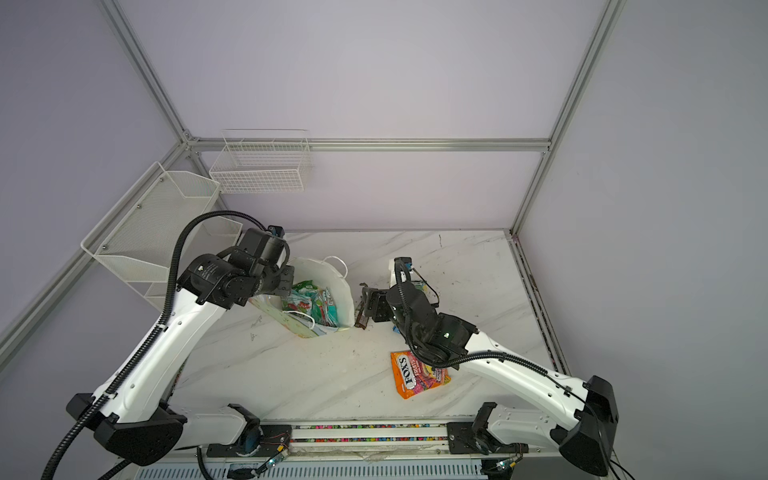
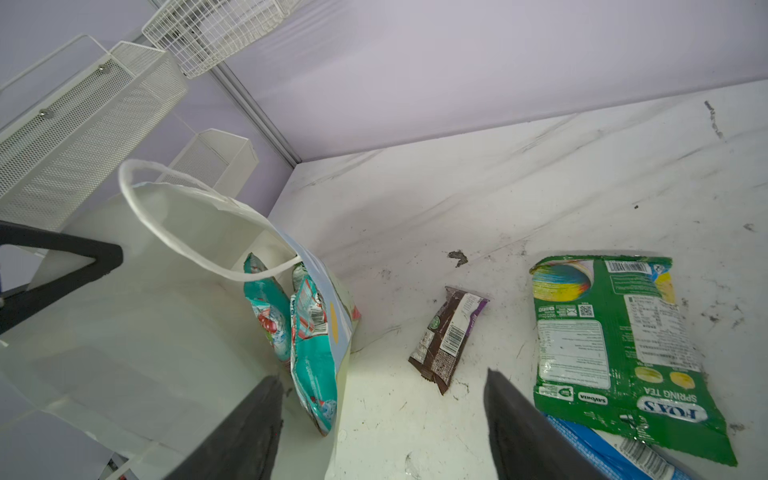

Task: Place the snacks into the paper bag
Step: 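Withdraw the right gripper from the bag toward the brown chocolate bar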

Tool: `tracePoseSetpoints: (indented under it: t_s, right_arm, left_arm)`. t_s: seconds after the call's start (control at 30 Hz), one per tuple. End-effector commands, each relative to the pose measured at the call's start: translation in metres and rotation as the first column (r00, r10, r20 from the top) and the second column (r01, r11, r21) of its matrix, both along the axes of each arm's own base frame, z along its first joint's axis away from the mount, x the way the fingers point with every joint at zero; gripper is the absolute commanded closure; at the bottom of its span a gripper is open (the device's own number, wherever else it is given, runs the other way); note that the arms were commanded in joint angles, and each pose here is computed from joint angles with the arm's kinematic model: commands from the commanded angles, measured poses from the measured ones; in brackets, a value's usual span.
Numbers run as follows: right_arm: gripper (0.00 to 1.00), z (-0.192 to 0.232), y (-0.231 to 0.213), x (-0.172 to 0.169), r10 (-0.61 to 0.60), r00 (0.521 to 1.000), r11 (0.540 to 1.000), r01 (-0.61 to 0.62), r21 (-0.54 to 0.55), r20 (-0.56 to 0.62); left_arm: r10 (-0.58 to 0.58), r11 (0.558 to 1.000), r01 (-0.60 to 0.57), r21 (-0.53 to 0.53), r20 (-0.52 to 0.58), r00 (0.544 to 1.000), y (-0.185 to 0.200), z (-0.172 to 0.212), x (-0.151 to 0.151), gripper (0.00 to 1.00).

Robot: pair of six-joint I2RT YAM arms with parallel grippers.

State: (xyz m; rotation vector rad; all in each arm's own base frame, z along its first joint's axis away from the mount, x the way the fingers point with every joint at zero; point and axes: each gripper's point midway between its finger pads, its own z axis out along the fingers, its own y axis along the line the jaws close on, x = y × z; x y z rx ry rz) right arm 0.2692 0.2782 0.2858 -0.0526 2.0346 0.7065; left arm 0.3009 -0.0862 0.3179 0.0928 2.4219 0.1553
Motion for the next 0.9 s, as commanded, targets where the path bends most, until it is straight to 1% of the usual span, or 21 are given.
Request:
tracePoseSetpoints:
  t_s: [0.0,0.57,0.8,0.87]
  right_arm:
    - [0.23,-0.013,-0.006,-0.001,-0.003,0.999,1.0,0.003,-0.003,-0.049]
    - [0.21,-0.063,-0.002,0.02,0.011,0.984,0.998,-0.02,-0.051,-0.178]
    - [0.2,-0.086,0.008,0.03,0.031,0.969,0.996,-0.05,-0.07,-0.246]
    - [0.2,-0.1,0.012,0.033,0.031,0.96,0.994,-0.057,-0.088,-0.278]
  left_arm:
    - [-0.004,1.0,0.005,-0.026,0.056,0.998,-0.001,0.022,0.001,1.0]
    - [-0.006,1.0,0.007,-0.023,0.056,0.998,-0.001,0.022,0.001,1.0]
    - [-0.003,1.0,0.004,-0.02,0.056,0.998,0.001,0.021,0.001,1.0]
    - [-0.004,1.0,0.005,-0.021,0.055,0.998,0.0,0.02,0.001,1.0]
